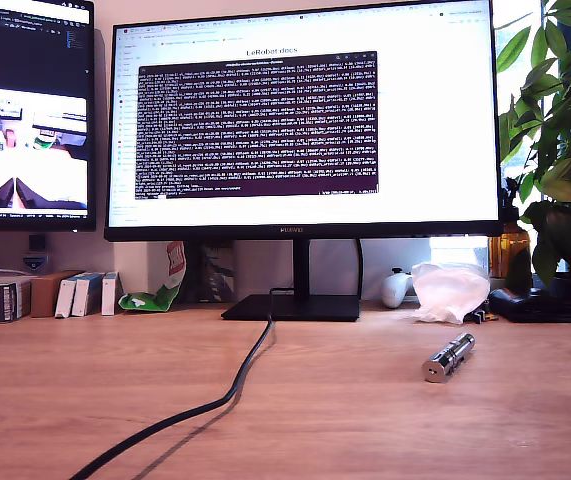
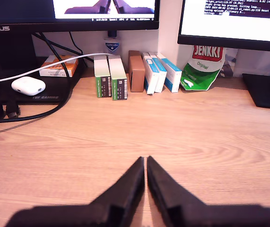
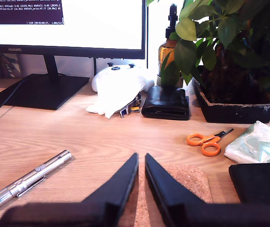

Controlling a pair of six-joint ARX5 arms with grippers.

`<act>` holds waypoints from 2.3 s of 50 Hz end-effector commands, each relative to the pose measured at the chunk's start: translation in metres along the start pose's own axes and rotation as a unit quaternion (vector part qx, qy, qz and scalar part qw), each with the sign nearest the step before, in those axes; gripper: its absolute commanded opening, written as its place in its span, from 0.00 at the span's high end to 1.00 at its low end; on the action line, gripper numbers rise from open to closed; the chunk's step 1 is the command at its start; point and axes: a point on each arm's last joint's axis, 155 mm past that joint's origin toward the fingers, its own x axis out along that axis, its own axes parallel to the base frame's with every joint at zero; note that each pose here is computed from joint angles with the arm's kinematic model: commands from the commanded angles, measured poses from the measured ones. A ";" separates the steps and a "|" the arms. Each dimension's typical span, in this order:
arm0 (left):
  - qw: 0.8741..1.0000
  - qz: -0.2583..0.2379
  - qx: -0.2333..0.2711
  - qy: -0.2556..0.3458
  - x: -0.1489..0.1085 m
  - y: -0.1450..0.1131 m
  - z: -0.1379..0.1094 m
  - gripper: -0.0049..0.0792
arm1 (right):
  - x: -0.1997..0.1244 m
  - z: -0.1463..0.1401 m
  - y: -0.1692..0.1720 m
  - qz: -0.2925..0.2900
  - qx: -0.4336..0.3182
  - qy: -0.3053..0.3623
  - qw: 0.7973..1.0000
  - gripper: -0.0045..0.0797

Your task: Pick the metallic laser pointer with your right arm, pass it to your left arm, then place it down to the left side of the table

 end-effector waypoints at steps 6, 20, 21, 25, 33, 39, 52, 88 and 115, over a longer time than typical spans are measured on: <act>1.000 -0.001 -0.002 0.018 0.003 0.001 -0.017 0.97 | 0.001 -0.004 0.001 0.002 0.004 0.001 1.000 0.96; 1.000 -0.006 -0.002 0.019 0.003 -0.001 -0.017 0.97 | 0.001 -0.004 0.001 0.002 0.004 0.001 1.000 0.96; 1.000 -0.006 -0.002 0.019 0.003 -0.001 -0.017 0.97 | 0.001 -0.004 0.001 0.002 0.004 0.001 1.000 0.96; 1.000 -0.007 -0.002 0.019 0.003 -0.001 -0.017 0.97 | 0.001 -0.004 0.002 0.003 0.004 0.000 1.000 0.96; 0.999 -0.018 -0.029 0.019 0.003 -0.006 -0.016 0.97 | 0.001 -0.003 0.004 0.010 0.010 -0.001 1.000 0.96; 0.997 -0.033 -0.065 0.010 0.002 -0.012 -0.011 0.97 | 0.001 -0.002 0.008 0.020 0.049 -0.003 0.999 0.96; 0.985 -0.111 -0.125 -0.048 -0.003 -0.039 0.025 0.97 | -0.008 0.052 0.028 0.094 0.164 -0.094 0.977 0.96; 0.945 -0.312 -0.100 0.012 -0.028 -0.118 0.072 0.97 | -0.008 0.098 0.063 0.184 0.059 0.034 0.981 0.94; 0.936 -0.322 -0.013 0.138 0.014 -0.133 0.073 0.97 | 0.080 0.094 0.090 0.303 -0.312 0.096 0.895 0.94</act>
